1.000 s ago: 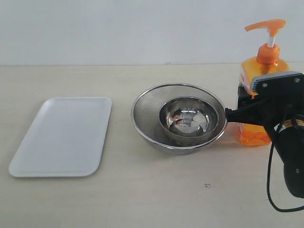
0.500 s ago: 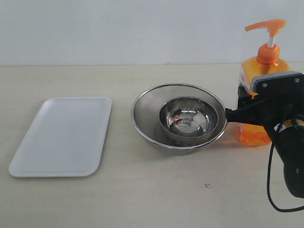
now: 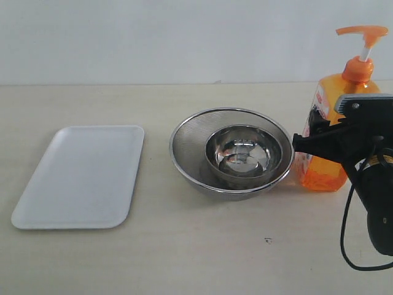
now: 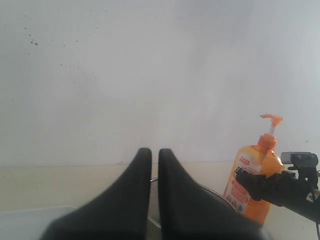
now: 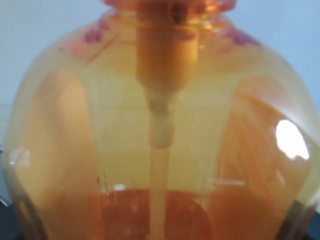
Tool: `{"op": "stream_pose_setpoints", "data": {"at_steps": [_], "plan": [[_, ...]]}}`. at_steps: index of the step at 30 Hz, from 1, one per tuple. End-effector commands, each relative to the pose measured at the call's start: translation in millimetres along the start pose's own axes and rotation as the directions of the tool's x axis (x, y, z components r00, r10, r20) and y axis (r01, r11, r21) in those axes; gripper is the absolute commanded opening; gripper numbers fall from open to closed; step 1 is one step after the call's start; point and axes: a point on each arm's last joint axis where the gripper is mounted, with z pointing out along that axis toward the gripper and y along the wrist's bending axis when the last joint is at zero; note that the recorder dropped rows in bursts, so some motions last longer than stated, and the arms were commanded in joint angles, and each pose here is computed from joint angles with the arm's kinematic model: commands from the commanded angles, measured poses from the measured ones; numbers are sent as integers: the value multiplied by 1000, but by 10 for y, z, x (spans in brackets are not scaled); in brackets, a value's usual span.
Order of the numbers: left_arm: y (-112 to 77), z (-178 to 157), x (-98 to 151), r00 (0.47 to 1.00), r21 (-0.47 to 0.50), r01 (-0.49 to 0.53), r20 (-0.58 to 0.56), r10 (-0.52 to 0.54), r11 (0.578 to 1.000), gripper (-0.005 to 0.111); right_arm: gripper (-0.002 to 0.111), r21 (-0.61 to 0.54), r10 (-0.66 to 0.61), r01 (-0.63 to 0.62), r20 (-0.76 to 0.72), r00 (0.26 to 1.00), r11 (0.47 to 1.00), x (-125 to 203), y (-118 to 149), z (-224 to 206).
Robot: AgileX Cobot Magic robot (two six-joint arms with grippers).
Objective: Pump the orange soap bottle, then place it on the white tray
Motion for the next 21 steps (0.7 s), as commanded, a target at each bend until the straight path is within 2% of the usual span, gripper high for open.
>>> {"op": "stream_pose_setpoints", "data": {"at_steps": [1,13,15,21], "plan": [[2,-2,10,1000,0,19,-1,-19,1000,5,0,-12,30,-30,-41,999,999,33,12,-6],[6,-2,9,1000,-10,17,1,-17,1000,5,0,-10,30,-30,-17,999,999,11,9,-5],[19,-3,6,1000,-34,13,7,-12,999,5,0,-10,30,-30,-17,999,999,11,9,-5],[94,-15,-12,999,-184,-11,40,19,983,5,0,-10,30,-30,-17,999,999,11,9,-5]]}}
